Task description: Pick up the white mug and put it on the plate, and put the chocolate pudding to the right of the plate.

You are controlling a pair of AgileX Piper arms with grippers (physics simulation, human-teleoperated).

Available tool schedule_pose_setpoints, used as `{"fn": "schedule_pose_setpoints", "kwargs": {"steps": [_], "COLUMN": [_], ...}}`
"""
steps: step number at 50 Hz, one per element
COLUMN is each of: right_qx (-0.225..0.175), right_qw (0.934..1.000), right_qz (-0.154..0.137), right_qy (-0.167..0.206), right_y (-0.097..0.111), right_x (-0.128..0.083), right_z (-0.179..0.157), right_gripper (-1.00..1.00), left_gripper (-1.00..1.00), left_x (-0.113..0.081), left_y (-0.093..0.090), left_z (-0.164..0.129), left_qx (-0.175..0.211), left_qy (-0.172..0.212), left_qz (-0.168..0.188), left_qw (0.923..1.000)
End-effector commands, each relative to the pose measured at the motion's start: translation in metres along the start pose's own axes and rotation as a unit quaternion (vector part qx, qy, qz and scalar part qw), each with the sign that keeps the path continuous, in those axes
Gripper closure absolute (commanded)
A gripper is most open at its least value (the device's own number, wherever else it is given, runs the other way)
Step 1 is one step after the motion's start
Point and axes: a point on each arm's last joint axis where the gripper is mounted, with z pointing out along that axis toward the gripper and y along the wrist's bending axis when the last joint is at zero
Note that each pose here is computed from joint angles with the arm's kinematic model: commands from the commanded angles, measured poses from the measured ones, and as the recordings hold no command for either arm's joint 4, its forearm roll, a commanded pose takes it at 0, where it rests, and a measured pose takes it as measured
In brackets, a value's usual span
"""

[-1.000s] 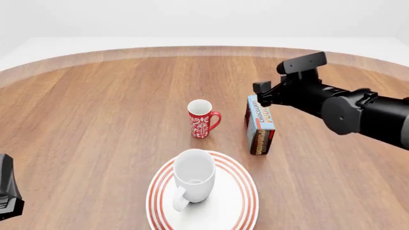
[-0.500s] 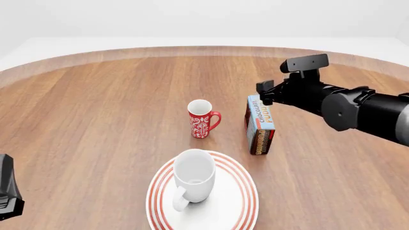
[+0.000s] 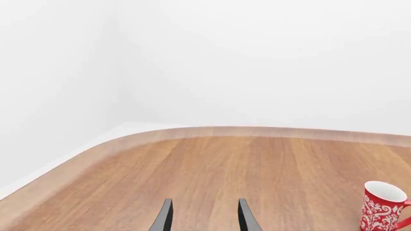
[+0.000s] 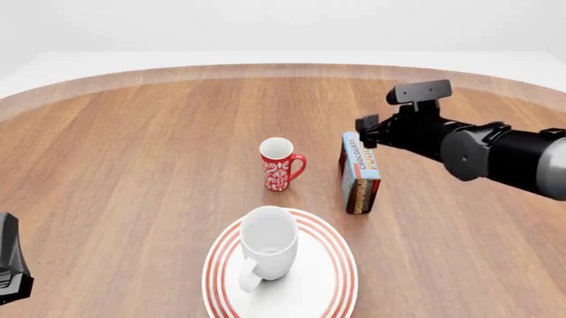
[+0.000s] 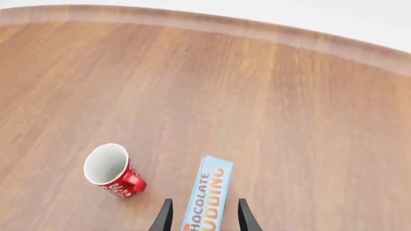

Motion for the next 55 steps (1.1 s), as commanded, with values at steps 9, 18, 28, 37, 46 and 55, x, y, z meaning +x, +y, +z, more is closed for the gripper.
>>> {"fn": "schedule_pose_setpoints", "kwargs": {"steps": [9, 18, 28, 37, 46, 55], "right_qx": [0.004, 0.003, 0.002, 0.000, 0.000, -0.001], "right_qw": [0.9999, 0.9998, 0.9998, 0.9997, 0.9996, 0.9995], "right_qz": [-0.003, -0.003, -0.004, -0.004, -0.004, -0.005], "right_qy": [0.014, 0.017, 0.021, 0.025, 0.028, 0.031], "right_y": [-0.003, -0.002, -0.001, 0.000, 0.000, 0.001], "right_x": [0.012, 0.014, 0.017, 0.020, 0.023, 0.025], "right_z": [0.012, 0.015, 0.019, 0.025, 0.029, 0.031], "right_gripper": [-1.00, -1.00, -1.00, -1.00, -1.00, -1.00], "left_gripper": [-1.00, -1.00, -1.00, -1.00, -1.00, -1.00], "left_x": [0.000, 0.000, 0.000, 0.001, 0.002, 0.002], "left_y": [0.000, 0.000, 0.000, 0.000, 0.000, 0.000], "left_z": [0.000, 0.000, 0.000, 0.000, 0.000, 0.000], "left_qx": [0.001, 0.001, 0.001, 0.001, 0.000, 0.000], "left_qy": [0.000, 0.000, 0.001, 0.001, 0.001, 0.001], "left_qz": [0.001, 0.001, 0.002, 0.002, 0.003, 0.003], "left_qw": [1.0000, 1.0000, 1.0000, 1.0000, 1.0000, 1.0000]}}
